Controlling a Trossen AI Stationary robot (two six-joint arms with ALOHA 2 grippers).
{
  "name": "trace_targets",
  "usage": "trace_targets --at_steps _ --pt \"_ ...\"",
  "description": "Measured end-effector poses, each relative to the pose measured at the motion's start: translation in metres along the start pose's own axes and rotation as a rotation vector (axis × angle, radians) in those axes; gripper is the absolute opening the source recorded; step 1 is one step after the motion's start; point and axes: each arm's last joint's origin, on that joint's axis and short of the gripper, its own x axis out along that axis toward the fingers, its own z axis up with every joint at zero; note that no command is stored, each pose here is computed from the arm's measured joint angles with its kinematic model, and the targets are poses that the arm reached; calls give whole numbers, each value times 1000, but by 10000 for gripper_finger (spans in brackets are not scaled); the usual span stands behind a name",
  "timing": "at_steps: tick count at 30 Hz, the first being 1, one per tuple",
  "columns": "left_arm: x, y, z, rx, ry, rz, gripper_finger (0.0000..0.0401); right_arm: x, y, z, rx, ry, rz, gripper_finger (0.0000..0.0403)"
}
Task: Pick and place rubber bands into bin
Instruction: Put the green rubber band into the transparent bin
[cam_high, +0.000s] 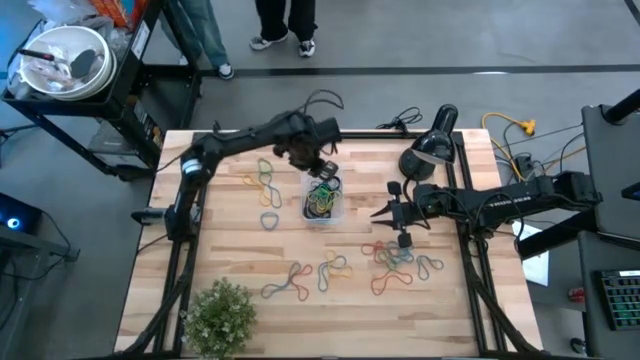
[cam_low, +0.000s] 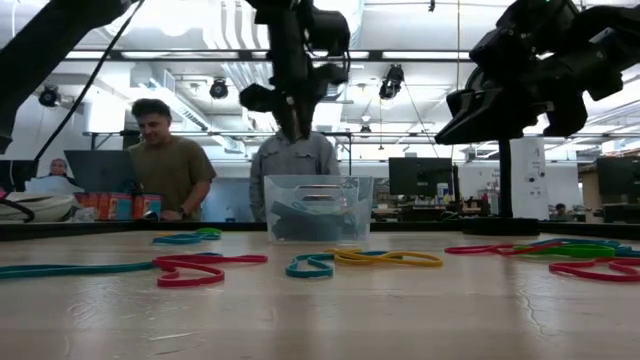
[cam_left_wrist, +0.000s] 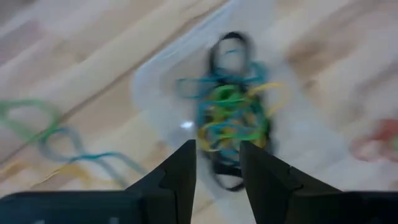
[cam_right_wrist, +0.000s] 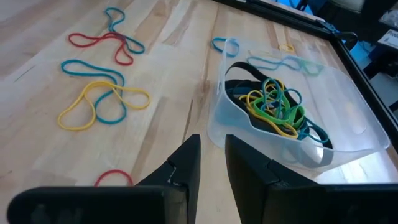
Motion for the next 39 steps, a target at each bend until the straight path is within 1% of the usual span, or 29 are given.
trace_targets --at_steps 2,4,6,8,11,13,16,18,23,26,28,30,34,39 --pt "6 0 -11 14 56 68 107 0 1 -1 4 -3 27 68" --pt "10 0 -21 39 93 150 107 0 3 -3 5 -11 81 68" --pt "12 2 -29 54 92 250 107 0 5 -4 5 -18 119 68" --pt "10 4 -34 59 71 315 107 0 5 -4 2 -22 124 68" --pt "3 -3 -44 98 34 318 107 0 3 1 -14 -37 120 68" --pt "-4 -15 -58 172 0 319 107 -1 2 9 -41 -65 122 68" --pt "-21 -30 -87 294 -98 356 107 -2 -1 23 -76 -121 152 68" --pt "-39 -34 -110 348 -178 363 107 -2 -4 36 -127 -167 165 68" --pt "-85 -34 -173 395 -392 313 107 -2 -20 71 -221 -245 106 68" --pt "-107 -27 -208 404 -523 260 107 4 -38 91 -222 -254 64 68" --pt "-116 -21 -229 408 -582 217 107 14 -53 101 -198 -231 76 68" --pt "-122 -15 -248 414 -618 170 107 28 -69 109 -154 -209 117 68" --pt "-123 -8 -279 435 -672 97 107 72 -98 123 -93 -127 184 68" --pt "-117 -8 -303 505 -729 68 107 133 -124 144 -76 -39 225 68"
